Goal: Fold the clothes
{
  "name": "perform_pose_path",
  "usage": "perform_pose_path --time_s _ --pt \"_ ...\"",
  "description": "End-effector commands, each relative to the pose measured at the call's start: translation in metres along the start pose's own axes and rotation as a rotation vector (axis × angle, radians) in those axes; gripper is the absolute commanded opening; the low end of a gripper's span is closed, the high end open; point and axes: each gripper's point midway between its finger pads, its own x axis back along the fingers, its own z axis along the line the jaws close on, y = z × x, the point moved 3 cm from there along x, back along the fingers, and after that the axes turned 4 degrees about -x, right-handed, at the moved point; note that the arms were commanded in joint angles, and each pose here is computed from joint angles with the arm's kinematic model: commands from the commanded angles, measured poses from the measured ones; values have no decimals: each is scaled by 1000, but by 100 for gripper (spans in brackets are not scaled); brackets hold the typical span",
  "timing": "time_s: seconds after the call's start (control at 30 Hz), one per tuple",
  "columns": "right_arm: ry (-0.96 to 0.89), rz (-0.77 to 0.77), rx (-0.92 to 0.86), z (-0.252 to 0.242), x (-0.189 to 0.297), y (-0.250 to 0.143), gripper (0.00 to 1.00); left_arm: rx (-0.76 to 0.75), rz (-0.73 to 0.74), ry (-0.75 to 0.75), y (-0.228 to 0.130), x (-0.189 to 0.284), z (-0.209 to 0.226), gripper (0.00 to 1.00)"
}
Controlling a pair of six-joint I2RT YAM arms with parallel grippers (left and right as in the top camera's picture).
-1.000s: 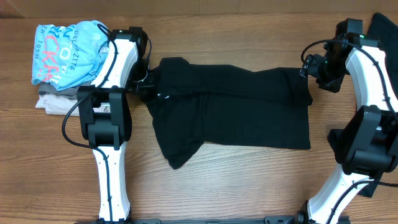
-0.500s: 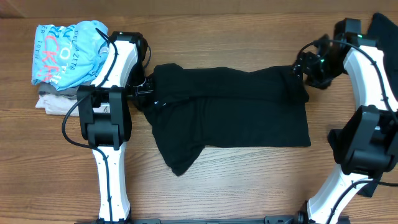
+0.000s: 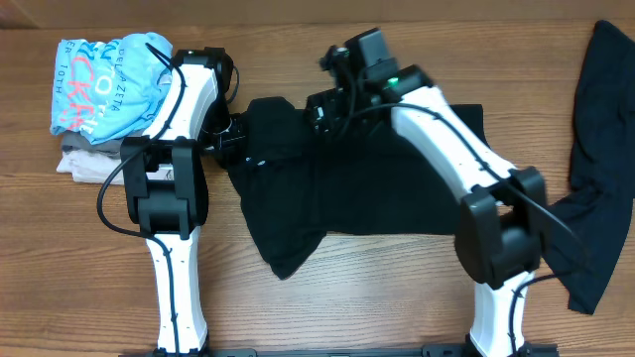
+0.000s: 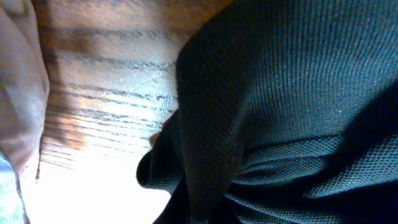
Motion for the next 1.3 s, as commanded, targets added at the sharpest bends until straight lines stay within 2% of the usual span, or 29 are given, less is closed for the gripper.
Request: perform_pose_path --time_s 0.0,0.23,0.37,0.47,0.5,0.53,0.57,0.87,1.1,1.2,1.27 --pt "-59 -28 53 -6 -24 5 86 24 -27 -43 5 3 -3 4" --pt "91 -51 123 10 -69 3 84 24 -33 -51 7 3 -4 4" --pt "128 -45 132 19 -88 -3 73 24 -33 -51 7 3 -4 4" --pt "129 -64 83 20 -91 0 35 26 -37 -52 8 3 -4 4" --pt "128 -72 69 20 -90 3 25 26 -37 -53 8 3 -4 4" --pt "108 -88 36 17 -90 6 11 29 -37 -53 8 3 -2 4" --pt "91 -93 18 15 -91 7 4 33 -37 -53 9 3 -1 4" --pt "-7 -48 -140 -32 -82 1 4 81 30 -35 1 3 28 4" --pt "-36 -28 -192 -57 -75 -3 4 87 112 24 -13 4 55 4" --pt "-44 -24 -206 -63 -73 -3 4 105 139 13 -17 4 63 4" --pt "-51 -25 -243 -69 -71 -3 4 57 161 -61 -20 7 57 4"
